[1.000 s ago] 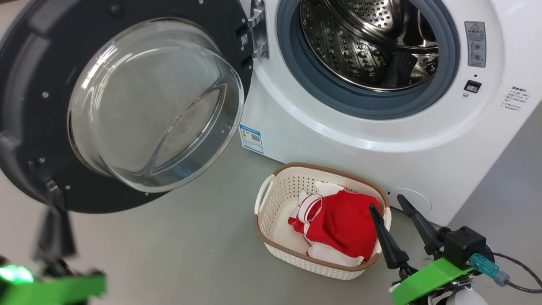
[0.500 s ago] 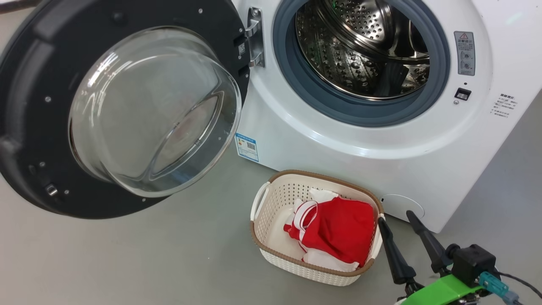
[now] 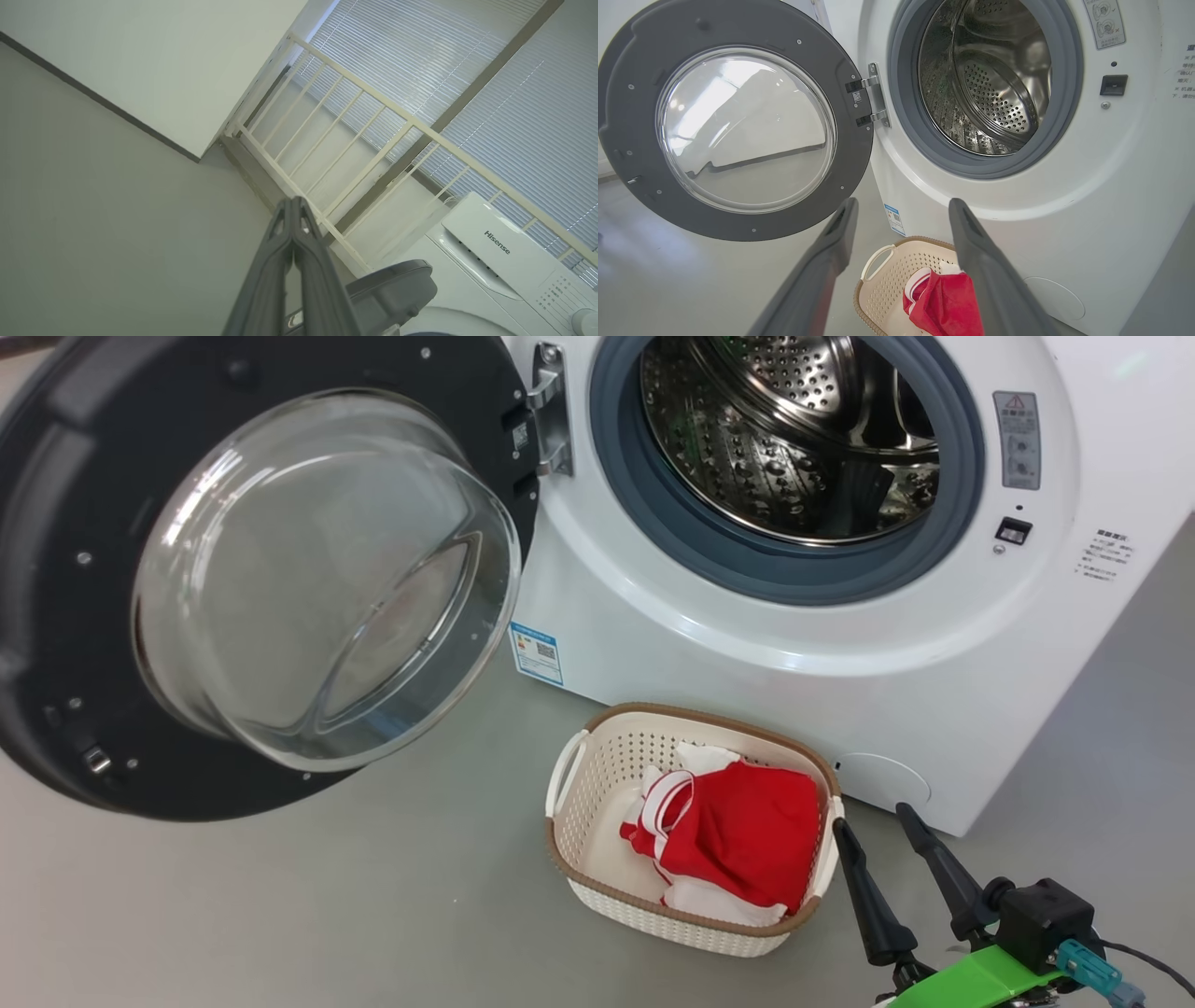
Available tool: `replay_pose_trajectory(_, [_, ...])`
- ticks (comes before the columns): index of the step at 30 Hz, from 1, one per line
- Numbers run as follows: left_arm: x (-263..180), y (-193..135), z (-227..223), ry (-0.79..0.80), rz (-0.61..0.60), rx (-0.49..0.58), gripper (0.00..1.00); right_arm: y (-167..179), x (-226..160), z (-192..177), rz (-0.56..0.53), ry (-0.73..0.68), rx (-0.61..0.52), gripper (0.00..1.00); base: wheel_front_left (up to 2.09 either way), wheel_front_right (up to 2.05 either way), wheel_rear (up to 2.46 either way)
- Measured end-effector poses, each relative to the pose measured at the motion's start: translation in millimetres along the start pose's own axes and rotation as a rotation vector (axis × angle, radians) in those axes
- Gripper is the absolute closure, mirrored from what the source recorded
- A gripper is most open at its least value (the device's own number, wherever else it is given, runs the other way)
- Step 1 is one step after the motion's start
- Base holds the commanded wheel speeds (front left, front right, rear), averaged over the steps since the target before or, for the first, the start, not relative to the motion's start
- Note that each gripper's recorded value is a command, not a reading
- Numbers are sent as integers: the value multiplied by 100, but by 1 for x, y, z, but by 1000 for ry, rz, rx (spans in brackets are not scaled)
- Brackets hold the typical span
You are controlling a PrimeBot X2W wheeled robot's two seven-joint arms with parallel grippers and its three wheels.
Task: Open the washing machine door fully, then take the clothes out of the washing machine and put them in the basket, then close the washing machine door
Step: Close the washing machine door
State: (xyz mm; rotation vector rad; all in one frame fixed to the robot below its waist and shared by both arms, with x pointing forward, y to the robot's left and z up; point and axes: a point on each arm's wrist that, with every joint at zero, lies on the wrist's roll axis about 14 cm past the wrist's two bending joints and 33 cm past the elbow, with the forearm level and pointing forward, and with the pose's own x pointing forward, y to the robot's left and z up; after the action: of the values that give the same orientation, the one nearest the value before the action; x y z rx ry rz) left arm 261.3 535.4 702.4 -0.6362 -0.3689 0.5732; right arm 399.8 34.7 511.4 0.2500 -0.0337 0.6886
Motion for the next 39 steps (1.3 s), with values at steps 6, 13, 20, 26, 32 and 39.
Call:
replay_pose_trajectory(6, [7,24,-25,202,105,-51,100,-8,-3,-5,-22,12,6,0,0,0,0])
replay_pose_trajectory(13, [14,26,-55,384,146,-85,100,-19,-6,-16,-46,36,1,0,0,0,0])
replay_pose_trajectory(20, [18,25,-86,552,162,-63,100,-31,-2,-22,-67,42,8,0,0,0,0])
replay_pose_trajectory(26, [22,18,-108,657,150,-45,100,-42,2,-20,-87,29,3,0,0,0,0])
replay_pose_trajectory(32, [17,20,-117,719,150,-38,100,-45,-1,-21,-96,33,2,0,0,0,0])
replay_pose_trajectory(39, [8,16,-122,766,120,-22,100,-46,0,-19,-90,32,-12,0,0,0,0])
